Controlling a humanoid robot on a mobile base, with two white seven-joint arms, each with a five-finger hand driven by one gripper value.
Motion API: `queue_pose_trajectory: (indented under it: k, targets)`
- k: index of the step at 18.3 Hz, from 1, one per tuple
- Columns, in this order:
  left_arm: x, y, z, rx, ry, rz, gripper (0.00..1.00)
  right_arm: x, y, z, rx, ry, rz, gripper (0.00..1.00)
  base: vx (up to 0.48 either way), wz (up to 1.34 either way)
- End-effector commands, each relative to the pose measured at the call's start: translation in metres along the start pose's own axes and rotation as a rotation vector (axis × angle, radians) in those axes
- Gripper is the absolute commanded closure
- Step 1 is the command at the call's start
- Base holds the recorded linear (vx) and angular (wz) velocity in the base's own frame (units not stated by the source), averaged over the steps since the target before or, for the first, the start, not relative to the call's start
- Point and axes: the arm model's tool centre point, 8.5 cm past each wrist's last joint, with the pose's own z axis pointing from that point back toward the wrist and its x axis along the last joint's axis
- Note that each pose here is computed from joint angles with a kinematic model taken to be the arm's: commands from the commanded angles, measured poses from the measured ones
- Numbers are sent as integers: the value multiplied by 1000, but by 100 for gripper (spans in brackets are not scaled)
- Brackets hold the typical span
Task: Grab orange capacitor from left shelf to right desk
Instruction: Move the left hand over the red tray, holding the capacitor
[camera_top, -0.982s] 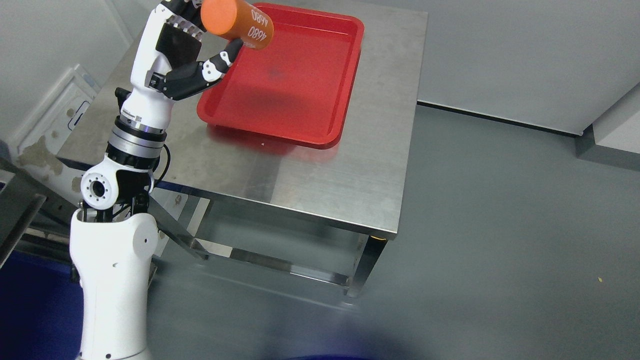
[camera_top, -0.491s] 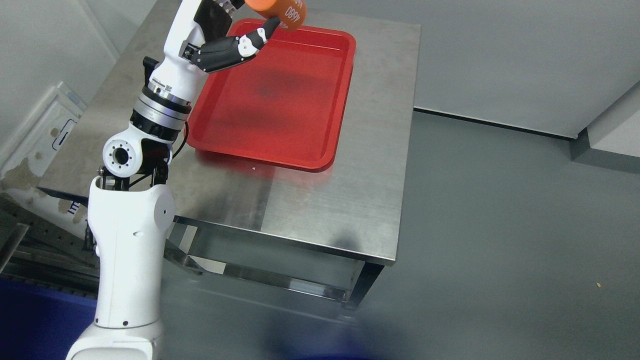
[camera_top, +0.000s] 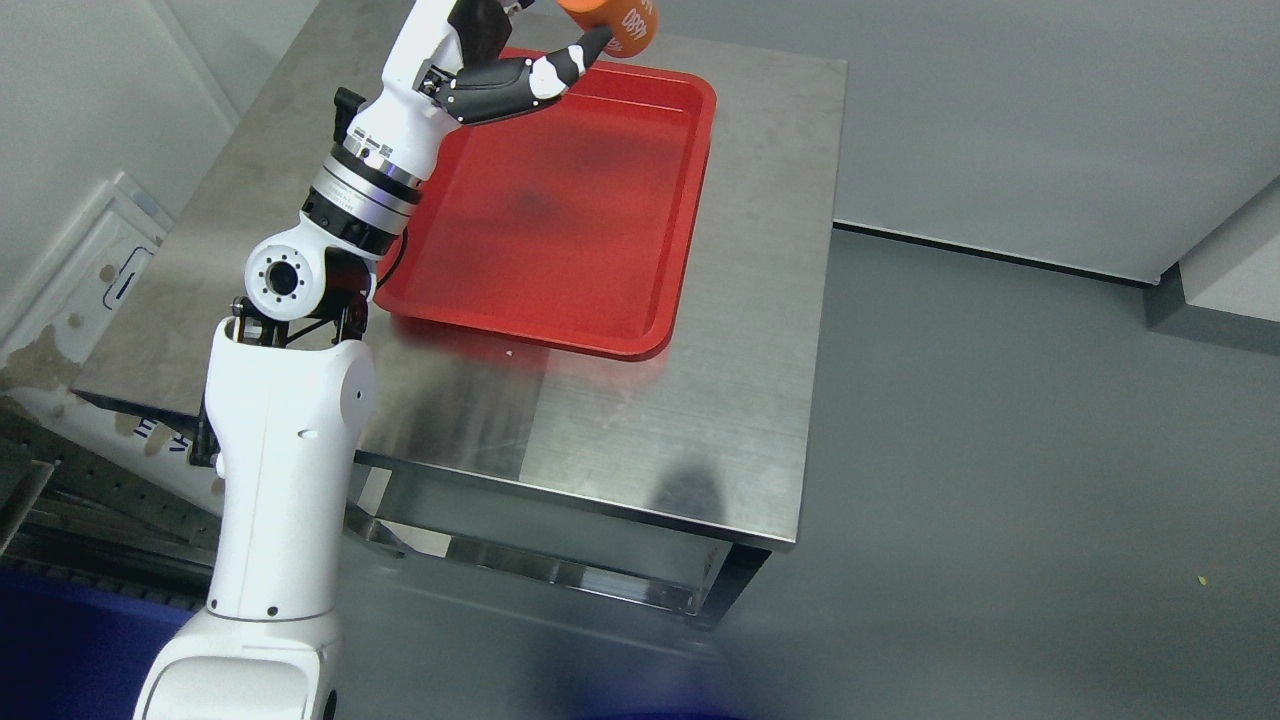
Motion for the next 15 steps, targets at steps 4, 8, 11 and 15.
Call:
queue_pose_trajectory:
  k: [4, 8, 11, 15]
  targets:
    - [-43, -17, -18, -115, 171, -75, 91, -7, -11, 0, -18, 2, -7, 0, 7, 6]
    - [-41, -22, -36, -154, 164, -94, 91, -7, -11, 0, -18, 2, -7, 0, 0, 0]
    - [-38, -17, -34, -137, 147, -100, 91, -7, -11, 0, -18, 2, -7, 0, 0, 0]
    - [-41, -14, -24, -114, 129, -103, 91, -7, -11, 0, -18, 2, -7, 0, -4, -6]
